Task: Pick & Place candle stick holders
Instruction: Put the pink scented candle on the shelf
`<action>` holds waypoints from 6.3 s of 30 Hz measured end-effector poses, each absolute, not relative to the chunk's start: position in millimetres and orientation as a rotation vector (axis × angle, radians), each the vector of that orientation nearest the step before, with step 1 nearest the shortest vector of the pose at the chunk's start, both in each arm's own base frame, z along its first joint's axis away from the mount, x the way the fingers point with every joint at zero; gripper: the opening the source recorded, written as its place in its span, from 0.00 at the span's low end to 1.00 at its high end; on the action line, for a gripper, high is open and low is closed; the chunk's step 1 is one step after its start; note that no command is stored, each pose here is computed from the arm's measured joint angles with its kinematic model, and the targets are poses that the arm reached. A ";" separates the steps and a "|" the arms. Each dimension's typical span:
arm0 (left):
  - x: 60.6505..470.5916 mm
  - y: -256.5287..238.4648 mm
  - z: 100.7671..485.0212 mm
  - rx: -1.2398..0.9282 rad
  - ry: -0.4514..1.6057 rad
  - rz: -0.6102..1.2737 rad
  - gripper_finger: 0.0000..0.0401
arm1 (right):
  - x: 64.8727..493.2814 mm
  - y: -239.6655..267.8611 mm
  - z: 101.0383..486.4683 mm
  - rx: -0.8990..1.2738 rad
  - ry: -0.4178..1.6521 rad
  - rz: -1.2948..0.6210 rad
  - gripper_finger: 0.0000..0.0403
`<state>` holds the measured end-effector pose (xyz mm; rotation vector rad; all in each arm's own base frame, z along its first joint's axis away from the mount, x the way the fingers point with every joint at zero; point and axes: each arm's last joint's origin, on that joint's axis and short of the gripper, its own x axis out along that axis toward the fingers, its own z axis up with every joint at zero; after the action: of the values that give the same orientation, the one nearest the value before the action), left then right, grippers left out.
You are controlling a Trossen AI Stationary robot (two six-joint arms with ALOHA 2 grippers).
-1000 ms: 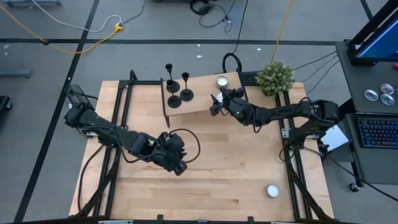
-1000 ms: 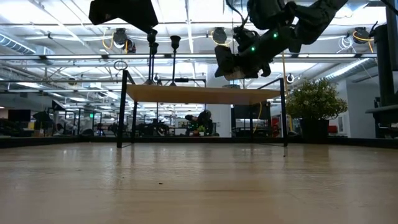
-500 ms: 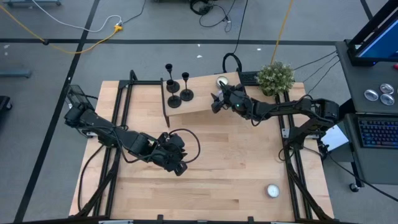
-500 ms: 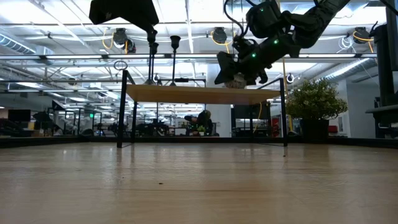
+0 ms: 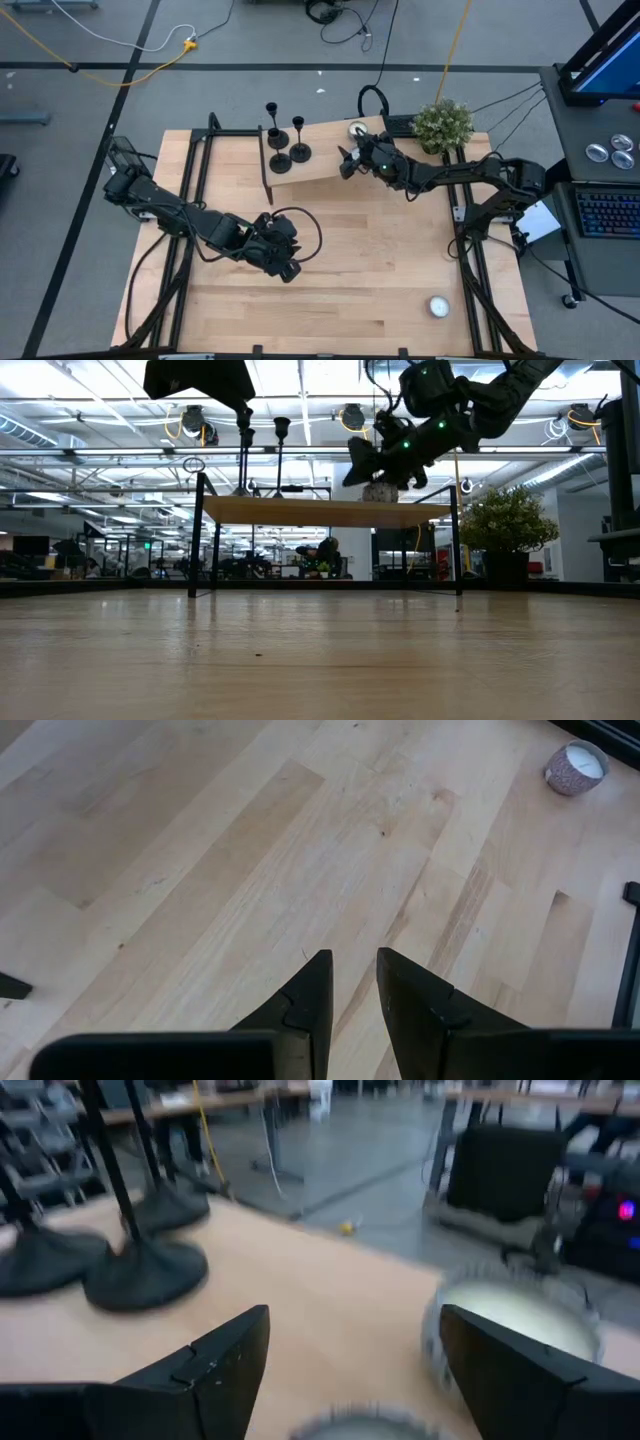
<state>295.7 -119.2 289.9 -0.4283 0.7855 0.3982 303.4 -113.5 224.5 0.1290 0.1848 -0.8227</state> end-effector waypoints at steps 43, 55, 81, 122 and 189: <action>283.0 -104.7 263.5 -0.371 0.639 0.436 0.21 | 150.9 89.5 305.8 0.307 0.908 0.009 0.59; 197.9 -86.0 292.4 -0.329 0.366 0.455 0.21 | 161.0 122.9 296.8 0.344 1.522 0.135 0.59; 146.1 -80.9 273.6 -0.359 0.284 0.404 0.21 | 133.4 169.1 214.4 0.451 1.624 -0.070 0.59; 146.6 -81.2 274.3 -0.399 0.272 0.406 0.21 | 119.9 161.3 164.2 0.513 1.624 -0.122 0.12; 107.0 -51.7 233.2 -0.280 0.043 -0.065 0.21 | 243.8 -166.9 376.3 0.328 1.110 -0.680 0.00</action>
<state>107.0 -51.7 233.2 -0.2802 0.0435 -0.0647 243.8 -166.9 376.3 0.3277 1.1098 -0.6800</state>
